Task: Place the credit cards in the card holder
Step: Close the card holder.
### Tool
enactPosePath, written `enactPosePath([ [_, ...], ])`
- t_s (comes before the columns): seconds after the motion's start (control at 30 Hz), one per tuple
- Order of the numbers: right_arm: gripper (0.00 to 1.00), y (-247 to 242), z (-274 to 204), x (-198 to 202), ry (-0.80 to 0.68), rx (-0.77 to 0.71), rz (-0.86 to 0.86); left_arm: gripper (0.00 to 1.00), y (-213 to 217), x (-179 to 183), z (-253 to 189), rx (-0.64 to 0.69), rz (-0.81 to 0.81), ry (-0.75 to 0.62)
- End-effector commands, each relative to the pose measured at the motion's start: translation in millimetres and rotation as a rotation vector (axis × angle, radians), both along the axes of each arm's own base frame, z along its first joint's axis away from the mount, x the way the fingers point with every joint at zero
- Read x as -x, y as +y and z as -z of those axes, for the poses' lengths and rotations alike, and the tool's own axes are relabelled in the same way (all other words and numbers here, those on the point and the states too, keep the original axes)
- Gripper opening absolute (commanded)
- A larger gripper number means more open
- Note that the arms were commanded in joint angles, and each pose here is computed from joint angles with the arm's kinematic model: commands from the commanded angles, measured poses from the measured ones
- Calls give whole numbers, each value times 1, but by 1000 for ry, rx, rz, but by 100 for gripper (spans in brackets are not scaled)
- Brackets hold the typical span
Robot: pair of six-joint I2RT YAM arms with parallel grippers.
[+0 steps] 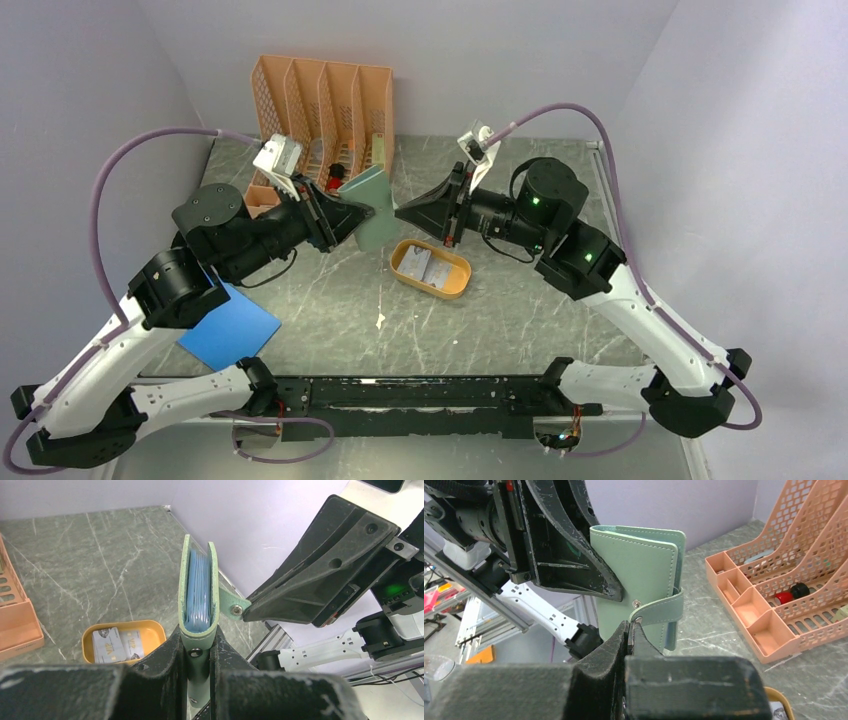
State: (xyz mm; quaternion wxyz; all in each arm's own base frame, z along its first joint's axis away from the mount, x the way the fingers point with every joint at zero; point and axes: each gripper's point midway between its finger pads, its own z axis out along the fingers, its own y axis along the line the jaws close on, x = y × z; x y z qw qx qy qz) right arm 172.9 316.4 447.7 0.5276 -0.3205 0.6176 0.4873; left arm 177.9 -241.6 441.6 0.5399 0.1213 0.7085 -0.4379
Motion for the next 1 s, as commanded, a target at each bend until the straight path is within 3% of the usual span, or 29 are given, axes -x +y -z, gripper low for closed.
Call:
enactPosePath([
  [0.0, 0, 3, -3, 8, -22, 19, -63, 5, 0, 2, -27, 45, 8, -61],
  [0.97, 0, 6, 0, -7, -28, 24, -6, 5, -10, 5, -22, 30, 62, -57],
])
